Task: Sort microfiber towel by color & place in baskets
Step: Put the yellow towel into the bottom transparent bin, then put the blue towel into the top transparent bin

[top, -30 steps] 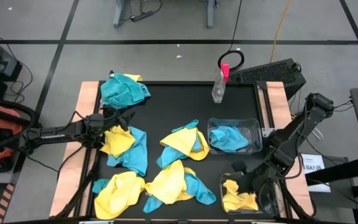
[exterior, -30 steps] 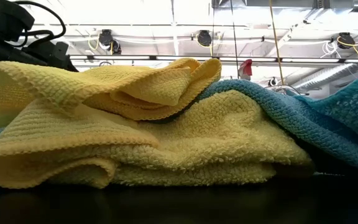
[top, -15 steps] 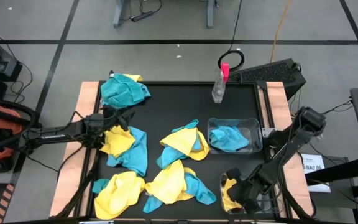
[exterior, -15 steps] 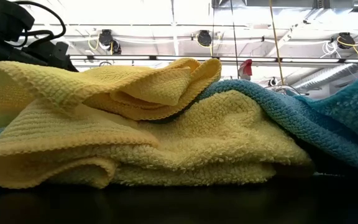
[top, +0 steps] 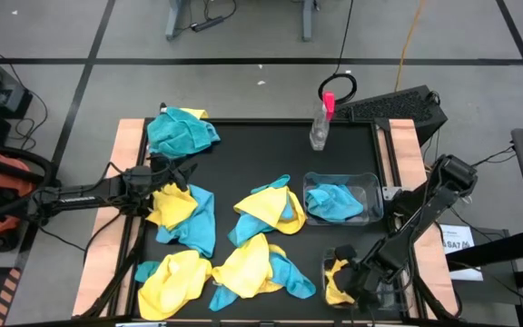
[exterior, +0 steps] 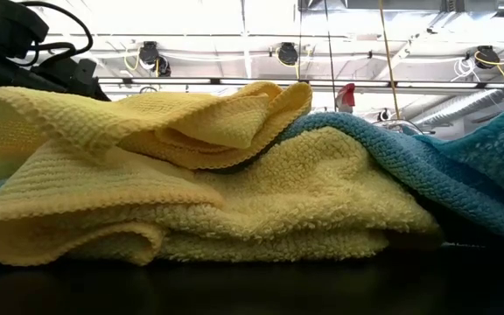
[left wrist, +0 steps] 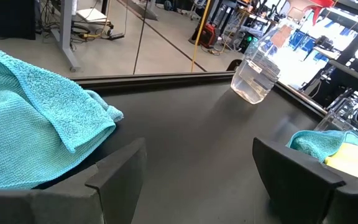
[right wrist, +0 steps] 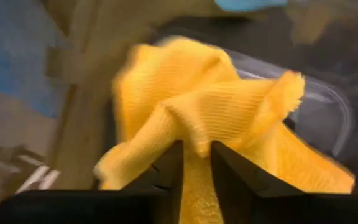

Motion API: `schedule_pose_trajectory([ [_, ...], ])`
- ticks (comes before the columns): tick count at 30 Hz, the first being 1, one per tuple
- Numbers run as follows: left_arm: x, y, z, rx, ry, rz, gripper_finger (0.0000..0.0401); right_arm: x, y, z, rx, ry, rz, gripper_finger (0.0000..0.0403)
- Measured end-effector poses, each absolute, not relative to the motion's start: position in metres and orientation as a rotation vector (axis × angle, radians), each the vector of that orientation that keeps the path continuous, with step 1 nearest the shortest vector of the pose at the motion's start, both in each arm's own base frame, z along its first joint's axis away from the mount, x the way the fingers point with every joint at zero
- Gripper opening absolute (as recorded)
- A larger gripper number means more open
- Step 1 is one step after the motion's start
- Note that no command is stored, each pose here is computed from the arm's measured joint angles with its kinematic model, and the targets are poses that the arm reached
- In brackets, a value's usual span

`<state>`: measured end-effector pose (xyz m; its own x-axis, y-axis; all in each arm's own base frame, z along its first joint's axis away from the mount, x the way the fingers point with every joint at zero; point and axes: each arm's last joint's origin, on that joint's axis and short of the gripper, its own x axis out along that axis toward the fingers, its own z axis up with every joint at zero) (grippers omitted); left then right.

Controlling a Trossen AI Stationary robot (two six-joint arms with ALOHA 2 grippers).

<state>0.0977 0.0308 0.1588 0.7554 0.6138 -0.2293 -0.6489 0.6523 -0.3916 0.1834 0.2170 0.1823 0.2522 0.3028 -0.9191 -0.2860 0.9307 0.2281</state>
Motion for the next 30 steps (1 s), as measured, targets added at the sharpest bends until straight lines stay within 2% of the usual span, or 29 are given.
schedule_pose_trajectory([
  [7, 0.098, 0.031, 0.159, -0.475, 0.079, 0.717, 0.0299, 0.183, 0.215, 0.215, 0.014, 1.261, 0.374, 0.0145],
  [13, 0.098, 0.031, 0.159, -0.475, 0.078, 0.717, 0.0299, 0.186, 0.217, 0.256, -0.041, 1.235, 0.35, 0.0177],
  [19, 0.098, 0.031, 0.159, -0.475, 0.078, 0.717, 0.0299, 0.195, 0.216, 0.287, -0.225, 1.045, 0.286, 0.0187],
  [24, 0.098, 0.031, 0.159, -0.475, 0.079, 0.717, 0.0299, 0.208, 0.205, 0.291, -0.37, 0.957, 0.215, 0.0187],
  [30, 0.098, 0.031, 0.159, -0.475, 0.078, 0.717, 0.0299, 0.232, 0.189, 0.293, -0.41, 0.888, 0.204, 0.0187],
])
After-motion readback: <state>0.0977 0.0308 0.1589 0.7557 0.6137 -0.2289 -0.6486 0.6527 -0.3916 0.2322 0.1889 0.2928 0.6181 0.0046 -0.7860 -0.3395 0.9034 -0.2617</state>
